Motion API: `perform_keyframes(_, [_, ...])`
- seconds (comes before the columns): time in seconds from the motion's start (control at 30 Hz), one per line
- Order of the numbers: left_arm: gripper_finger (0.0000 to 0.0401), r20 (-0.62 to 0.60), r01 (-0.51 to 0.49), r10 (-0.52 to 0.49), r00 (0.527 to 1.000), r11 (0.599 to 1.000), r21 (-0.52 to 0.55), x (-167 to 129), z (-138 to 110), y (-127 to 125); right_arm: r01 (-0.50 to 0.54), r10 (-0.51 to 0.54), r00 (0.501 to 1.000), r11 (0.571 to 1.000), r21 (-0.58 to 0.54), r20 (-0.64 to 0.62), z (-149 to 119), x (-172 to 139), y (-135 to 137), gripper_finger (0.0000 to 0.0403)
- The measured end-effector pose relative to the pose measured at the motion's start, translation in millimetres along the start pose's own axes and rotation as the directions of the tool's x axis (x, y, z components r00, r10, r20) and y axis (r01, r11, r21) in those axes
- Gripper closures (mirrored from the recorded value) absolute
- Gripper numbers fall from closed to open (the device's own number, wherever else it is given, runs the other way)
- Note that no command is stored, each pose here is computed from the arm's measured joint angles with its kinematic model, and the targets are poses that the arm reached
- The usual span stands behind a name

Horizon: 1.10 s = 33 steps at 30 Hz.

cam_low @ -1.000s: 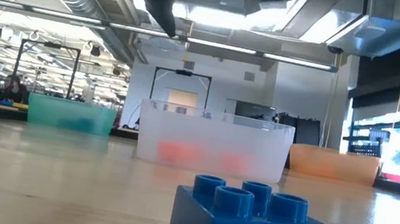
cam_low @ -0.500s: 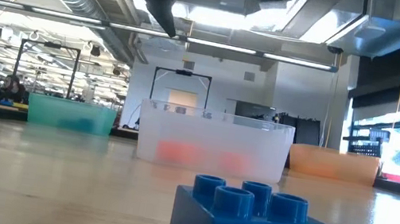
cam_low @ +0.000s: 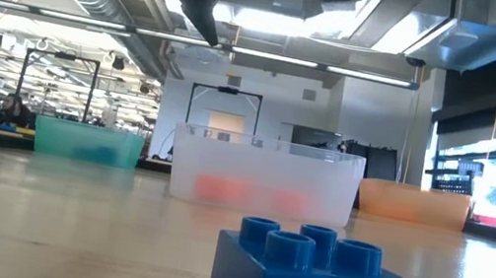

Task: Sort & place blocks by color
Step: Put the orange game piece into the transparent bin

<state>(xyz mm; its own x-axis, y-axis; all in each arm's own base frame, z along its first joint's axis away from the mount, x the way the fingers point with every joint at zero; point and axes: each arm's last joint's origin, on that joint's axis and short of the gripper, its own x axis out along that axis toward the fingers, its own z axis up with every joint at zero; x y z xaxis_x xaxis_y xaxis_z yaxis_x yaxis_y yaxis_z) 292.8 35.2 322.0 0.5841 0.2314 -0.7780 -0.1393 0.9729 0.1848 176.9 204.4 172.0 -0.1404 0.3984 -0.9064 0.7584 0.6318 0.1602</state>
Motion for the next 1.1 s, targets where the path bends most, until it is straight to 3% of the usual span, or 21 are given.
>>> perform_keyframes(0.2, [0.0224, 0.0, 0.001, -0.001, 1.0, 1.0, 0.0, 0, 0, 0, -0.038, 0.038, 0.999, 0.999, -0.03, -0.011, 1, 18, 11, 0.0222])
perform_keyframes(0.37, [0.0224, 0.004, 0.055, -0.055, 0.998, 0.998, 0.025, 0, 0, -2, -0.006, 0.006, 1.0, 1.0, -0.011, -0.027, -2, 27, 11, 0.0222])
perform_keyframes(0.63, [0.0224, 0.007, 0.086, -0.086, 0.996, 0.996, 0.033, 0, 0, -3, -0.018, 0.018, 1.0, 1.0, -0.002, -0.007, -5, 25, 15, 0.0222])
perform_keyframes(0.9, [0.0224, 0.007, 0.086, -0.086, 0.996, 0.996, 0.035, 0, 0, -3, 0.068, -0.07, 0.997, 0.997, 0.041, 0.044, -9, 13, 15, 0.0222])
perform_keyframes(1.1, [0.0224, 0.007, 0.086, -0.086, 0.996, 0.996, 0.035, 0, 0, -3, 0.069, -0.072, 0.996, 0.996, 0.061, 0.045, -10, 13, 15, 0.0222])
